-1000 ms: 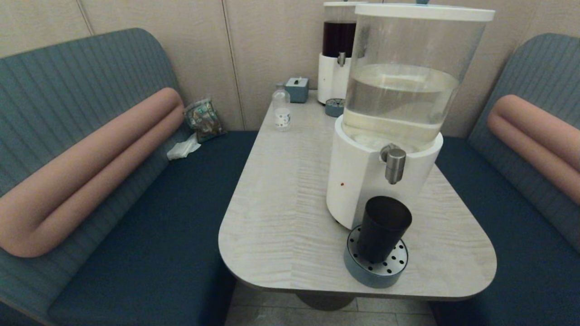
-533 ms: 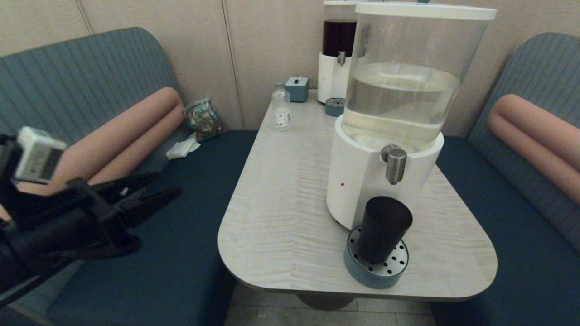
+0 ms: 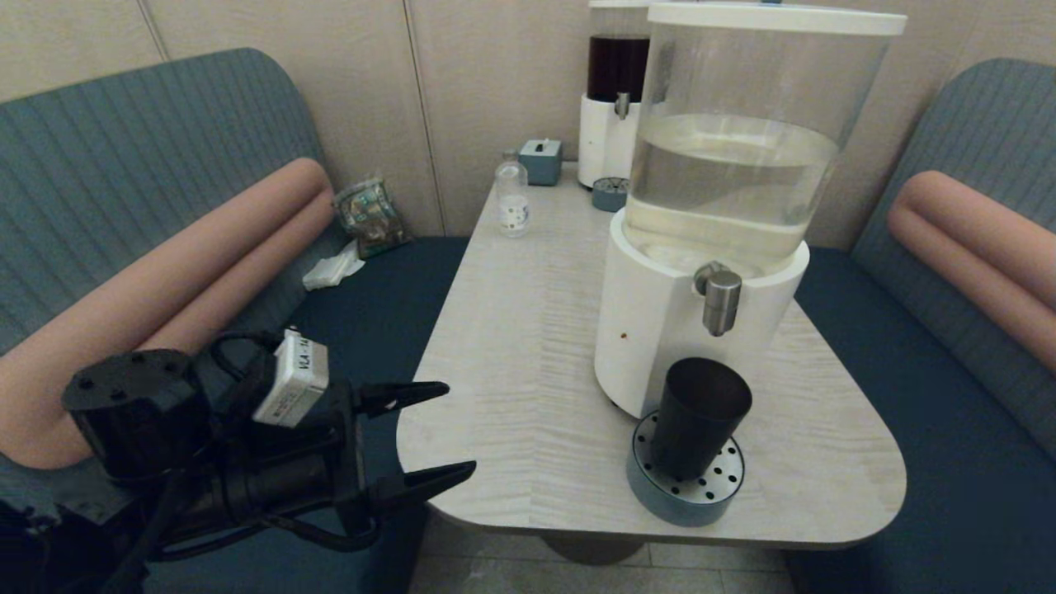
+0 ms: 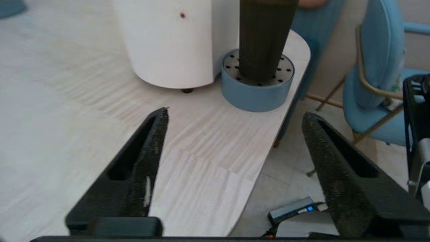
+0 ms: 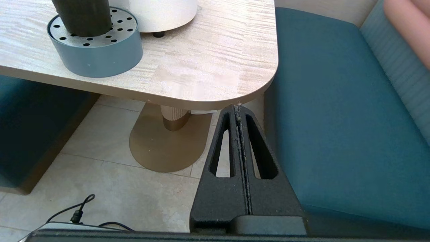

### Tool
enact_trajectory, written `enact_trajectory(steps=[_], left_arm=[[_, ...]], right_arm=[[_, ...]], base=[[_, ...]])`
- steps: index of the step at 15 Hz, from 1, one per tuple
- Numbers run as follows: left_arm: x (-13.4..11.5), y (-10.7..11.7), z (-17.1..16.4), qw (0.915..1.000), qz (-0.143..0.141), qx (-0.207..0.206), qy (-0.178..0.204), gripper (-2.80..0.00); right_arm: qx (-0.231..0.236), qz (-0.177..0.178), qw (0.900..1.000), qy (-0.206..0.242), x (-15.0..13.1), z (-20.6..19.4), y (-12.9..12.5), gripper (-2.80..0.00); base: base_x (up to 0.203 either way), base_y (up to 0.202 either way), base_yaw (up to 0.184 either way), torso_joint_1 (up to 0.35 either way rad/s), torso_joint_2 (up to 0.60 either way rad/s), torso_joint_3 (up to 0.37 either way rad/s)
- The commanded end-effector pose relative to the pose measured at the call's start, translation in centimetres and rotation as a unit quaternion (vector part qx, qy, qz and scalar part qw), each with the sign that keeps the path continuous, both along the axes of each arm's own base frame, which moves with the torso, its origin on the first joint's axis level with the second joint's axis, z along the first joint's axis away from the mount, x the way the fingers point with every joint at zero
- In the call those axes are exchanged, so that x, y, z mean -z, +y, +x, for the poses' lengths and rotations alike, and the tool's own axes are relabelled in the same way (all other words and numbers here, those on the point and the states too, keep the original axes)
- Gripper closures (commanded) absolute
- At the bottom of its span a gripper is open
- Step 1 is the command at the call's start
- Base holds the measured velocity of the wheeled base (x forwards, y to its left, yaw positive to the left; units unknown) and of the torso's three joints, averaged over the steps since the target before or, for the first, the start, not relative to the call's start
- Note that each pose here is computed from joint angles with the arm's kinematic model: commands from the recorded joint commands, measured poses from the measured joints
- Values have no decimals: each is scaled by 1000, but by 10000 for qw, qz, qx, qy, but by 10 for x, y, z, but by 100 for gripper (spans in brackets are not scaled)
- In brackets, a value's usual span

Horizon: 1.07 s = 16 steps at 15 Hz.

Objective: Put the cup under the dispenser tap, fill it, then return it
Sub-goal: Place the cup next to the water dispenser

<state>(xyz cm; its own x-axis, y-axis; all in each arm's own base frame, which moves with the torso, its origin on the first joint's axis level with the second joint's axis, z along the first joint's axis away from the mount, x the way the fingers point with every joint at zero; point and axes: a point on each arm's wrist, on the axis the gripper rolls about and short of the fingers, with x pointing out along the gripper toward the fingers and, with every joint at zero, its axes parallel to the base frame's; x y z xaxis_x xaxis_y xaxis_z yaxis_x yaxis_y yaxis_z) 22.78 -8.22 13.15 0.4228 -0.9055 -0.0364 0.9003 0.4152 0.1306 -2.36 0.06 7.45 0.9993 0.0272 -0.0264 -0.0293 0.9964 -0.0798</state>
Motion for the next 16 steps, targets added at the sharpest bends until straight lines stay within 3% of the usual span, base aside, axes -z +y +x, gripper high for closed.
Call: enact_trajectory(steps=[1,10,16], left_arm=[[13,-12,16,9997,65,171,150,-280],[24,-102,62,9966,-93,822,-30,-280],[43,-137,84,9963,-146,852,-12,-280]], right_arm=[[-10,-3,10000,-7,0,0,0,0],[-10,-3,10000,-3,0,0,0,0],[-10,-3,10000,-2,0,0,0,0]], base=[[0,0,0,0,0,0],[0,0,0,0,0,0],[0,0,0,0,0,0]])
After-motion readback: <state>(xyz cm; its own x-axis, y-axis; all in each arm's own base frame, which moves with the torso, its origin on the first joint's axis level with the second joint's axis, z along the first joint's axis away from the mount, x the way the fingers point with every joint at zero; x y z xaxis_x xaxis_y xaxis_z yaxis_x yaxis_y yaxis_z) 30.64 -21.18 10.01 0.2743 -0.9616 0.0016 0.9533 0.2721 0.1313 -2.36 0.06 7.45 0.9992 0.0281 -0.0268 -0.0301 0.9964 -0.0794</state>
